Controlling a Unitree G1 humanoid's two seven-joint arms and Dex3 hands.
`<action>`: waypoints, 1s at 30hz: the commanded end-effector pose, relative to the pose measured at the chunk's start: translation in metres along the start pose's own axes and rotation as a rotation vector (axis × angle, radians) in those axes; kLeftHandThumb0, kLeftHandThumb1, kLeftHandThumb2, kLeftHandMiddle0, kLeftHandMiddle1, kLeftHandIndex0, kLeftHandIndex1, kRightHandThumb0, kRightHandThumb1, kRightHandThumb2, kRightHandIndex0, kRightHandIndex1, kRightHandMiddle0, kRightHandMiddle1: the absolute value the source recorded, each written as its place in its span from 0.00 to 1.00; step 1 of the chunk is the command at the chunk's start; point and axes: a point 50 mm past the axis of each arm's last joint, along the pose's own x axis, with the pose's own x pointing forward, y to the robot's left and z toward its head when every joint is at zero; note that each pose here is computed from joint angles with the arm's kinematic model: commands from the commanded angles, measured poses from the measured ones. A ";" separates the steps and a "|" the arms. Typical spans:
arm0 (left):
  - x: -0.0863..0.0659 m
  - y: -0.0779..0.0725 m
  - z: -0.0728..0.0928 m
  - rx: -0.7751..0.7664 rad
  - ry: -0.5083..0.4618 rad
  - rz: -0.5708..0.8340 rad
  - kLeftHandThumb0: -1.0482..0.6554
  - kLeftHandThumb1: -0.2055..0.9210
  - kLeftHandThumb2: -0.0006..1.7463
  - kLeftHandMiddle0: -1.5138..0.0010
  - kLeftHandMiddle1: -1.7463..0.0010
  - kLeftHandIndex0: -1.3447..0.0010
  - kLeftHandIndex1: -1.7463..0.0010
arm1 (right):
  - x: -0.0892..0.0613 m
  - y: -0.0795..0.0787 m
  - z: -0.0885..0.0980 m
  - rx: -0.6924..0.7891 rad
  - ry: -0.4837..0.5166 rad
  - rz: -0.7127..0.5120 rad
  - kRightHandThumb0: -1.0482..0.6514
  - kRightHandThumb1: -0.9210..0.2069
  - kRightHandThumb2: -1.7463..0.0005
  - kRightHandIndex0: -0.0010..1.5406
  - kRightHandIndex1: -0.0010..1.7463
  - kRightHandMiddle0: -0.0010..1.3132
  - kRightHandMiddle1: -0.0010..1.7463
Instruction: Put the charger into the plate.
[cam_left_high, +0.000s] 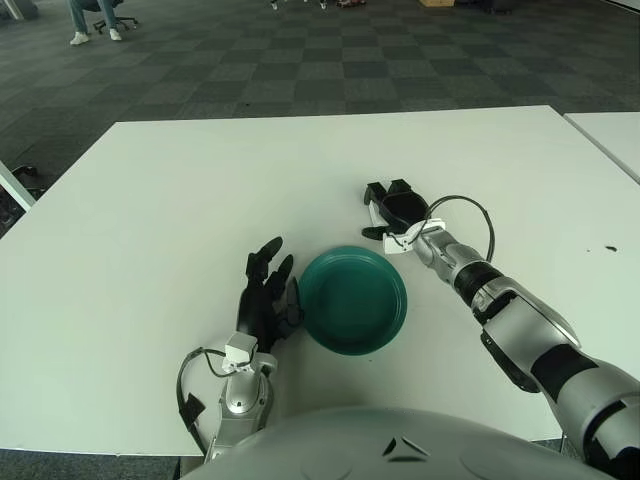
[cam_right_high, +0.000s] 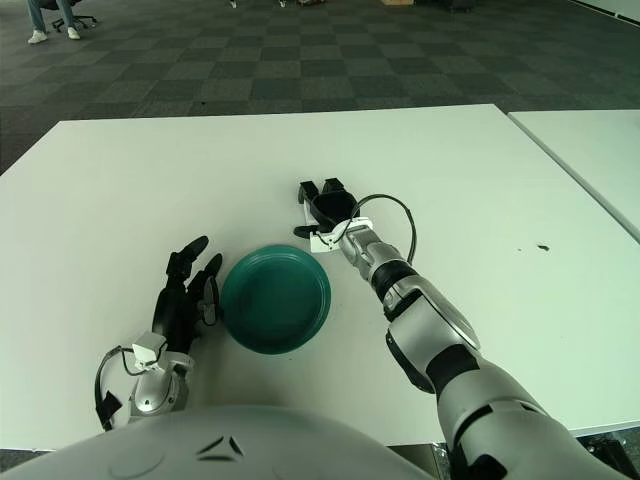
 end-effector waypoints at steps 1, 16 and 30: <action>-0.006 0.004 -0.011 0.010 0.073 0.007 0.08 1.00 0.56 0.65 1.00 0.97 0.50 | -0.033 0.046 -0.018 0.034 0.096 0.195 0.40 0.14 0.58 0.41 1.00 0.22 1.00; -0.006 0.005 -0.011 0.004 0.074 0.004 0.08 1.00 0.55 0.63 0.99 0.97 0.50 | -0.005 -0.029 0.002 0.089 -0.068 -0.009 0.40 0.11 0.60 0.45 1.00 0.21 1.00; -0.006 0.002 -0.007 0.016 0.043 -0.004 0.07 1.00 0.54 0.61 0.99 0.94 0.47 | -0.005 -0.088 0.032 -0.002 -0.218 -0.042 0.39 0.23 0.50 0.45 1.00 0.27 1.00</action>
